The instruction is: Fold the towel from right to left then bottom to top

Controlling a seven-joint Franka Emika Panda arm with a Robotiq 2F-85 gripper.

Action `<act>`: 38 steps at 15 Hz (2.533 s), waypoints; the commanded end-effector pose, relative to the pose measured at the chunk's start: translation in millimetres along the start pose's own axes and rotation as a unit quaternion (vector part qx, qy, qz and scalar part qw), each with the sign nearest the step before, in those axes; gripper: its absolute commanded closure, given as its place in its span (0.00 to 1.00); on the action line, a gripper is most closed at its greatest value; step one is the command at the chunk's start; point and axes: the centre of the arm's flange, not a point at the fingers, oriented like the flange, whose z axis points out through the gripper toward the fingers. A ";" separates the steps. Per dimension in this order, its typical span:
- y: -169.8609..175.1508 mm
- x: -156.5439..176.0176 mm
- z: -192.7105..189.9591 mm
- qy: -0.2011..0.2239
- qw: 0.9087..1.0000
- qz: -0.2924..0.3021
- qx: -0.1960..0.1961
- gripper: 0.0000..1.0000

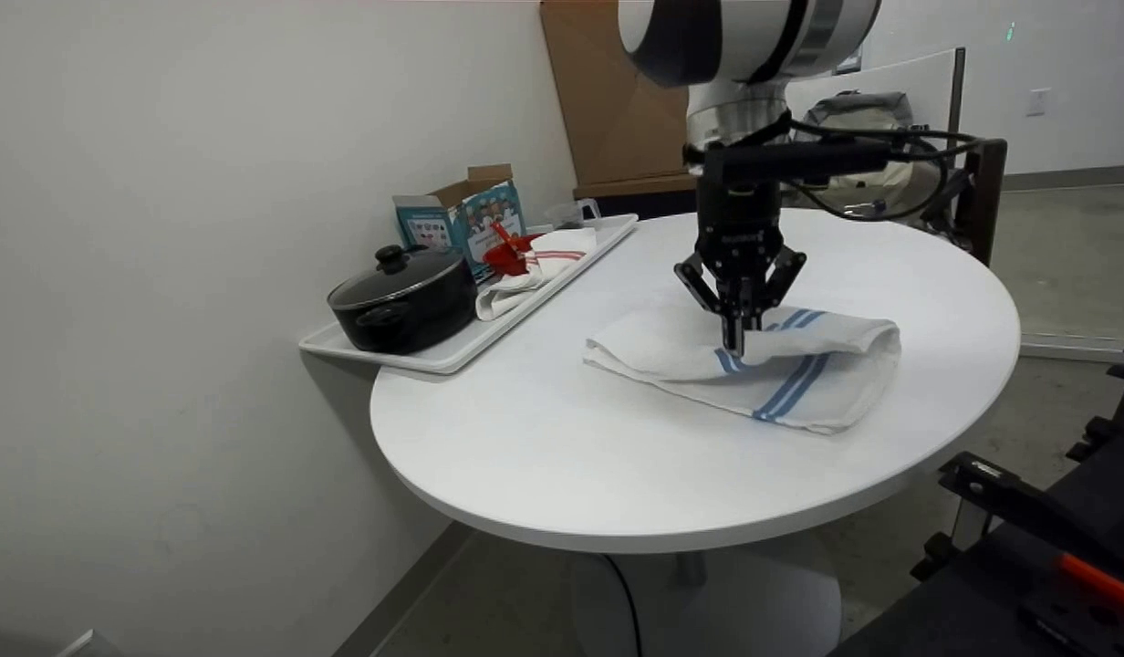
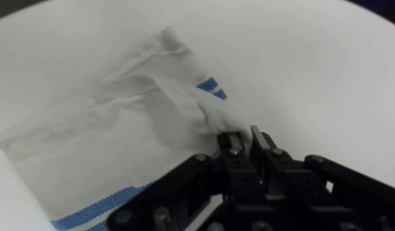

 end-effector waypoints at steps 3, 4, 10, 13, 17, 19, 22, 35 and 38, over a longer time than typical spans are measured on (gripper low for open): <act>15.0 -33.9 23.7 -0.096 0.987 -0.076 -0.101 0.89; 20.6 -32.9 25.1 -0.106 0.984 -0.075 -0.123 0.64; 42.6 -30.8 21.0 -0.125 0.972 -0.083 -0.178 0.27; 43.6 -32.1 17.0 -0.121 0.972 -0.089 -0.178 0.05; 55.0 -31.8 -0.7 -0.100 0.983 -0.065 -0.143 0.00; 70.7 -27.6 -13.5 -0.088 0.987 -0.035 -0.128 0.00; 105.9 -22.9 -30.1 -0.069 0.992 0.015 -0.104 0.00; 161.3 -19.1 22.7 -0.008 0.993 0.062 -0.098 0.00; 161.2 -23.9 42.1 -0.011 0.993 0.051 -0.106 0.28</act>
